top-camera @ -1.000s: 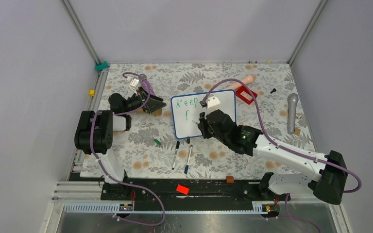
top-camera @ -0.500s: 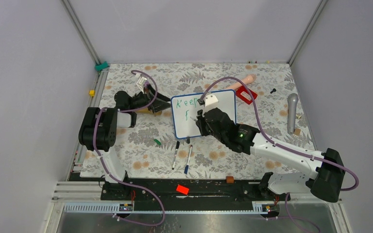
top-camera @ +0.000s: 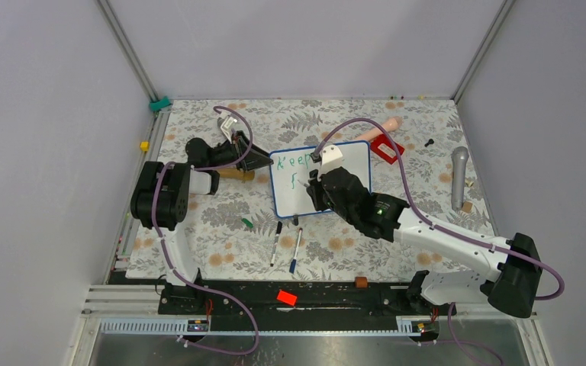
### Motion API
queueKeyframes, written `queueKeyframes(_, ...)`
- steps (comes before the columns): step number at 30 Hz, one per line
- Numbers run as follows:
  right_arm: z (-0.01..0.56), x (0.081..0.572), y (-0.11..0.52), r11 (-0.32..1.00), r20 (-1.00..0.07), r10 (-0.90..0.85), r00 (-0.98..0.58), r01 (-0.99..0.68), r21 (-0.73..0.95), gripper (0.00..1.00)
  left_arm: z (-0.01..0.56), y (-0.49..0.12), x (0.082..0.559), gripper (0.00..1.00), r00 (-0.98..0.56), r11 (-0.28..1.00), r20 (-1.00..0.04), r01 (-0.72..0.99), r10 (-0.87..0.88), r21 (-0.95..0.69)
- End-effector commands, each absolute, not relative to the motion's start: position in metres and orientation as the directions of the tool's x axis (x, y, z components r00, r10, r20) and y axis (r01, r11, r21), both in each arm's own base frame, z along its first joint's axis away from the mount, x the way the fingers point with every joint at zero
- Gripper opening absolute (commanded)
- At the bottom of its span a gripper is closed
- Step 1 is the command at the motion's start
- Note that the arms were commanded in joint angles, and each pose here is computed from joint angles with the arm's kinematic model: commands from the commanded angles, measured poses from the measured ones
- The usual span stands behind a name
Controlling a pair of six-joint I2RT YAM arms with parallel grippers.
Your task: Write a sentence on the whiteboard
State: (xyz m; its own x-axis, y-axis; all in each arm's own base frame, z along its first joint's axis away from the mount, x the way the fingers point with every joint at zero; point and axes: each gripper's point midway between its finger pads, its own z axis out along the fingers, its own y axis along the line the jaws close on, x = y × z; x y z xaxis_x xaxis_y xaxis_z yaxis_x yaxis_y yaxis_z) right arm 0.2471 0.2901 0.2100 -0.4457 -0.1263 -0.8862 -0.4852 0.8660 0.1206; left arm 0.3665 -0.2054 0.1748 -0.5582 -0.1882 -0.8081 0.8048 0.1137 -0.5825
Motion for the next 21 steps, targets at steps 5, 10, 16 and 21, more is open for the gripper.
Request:
queueKeyframes(5,0.232,0.259,0.293,0.882,-0.908,-0.086,-0.41,-0.456,0.123,0.0,0.183,-0.205,0.368,0.34,-0.419,0.133,-0.888,0.885,-0.19,-0.446)
queueKeyframes(10,0.235,0.261,0.295,0.882,-0.907,-0.092,-0.411,-0.456,0.117,0.0,0.184,-0.204,0.369,0.33,-0.397,0.152,-0.895,0.89,-0.201,-0.429)
queueKeyframes(16,0.23,0.263,0.303,0.879,-0.899,-0.093,-0.427,-0.459,0.127,0.0,0.186,-0.212,0.365,0.32,-0.393,0.119,-0.902,0.901,-0.18,-0.417)
queueKeyframes(21,0.226,0.264,0.309,0.884,-0.884,-0.099,-0.456,-0.449,0.132,0.0,0.188,-0.213,0.364,0.29,-0.391,0.118,-0.903,0.902,-0.181,-0.414)
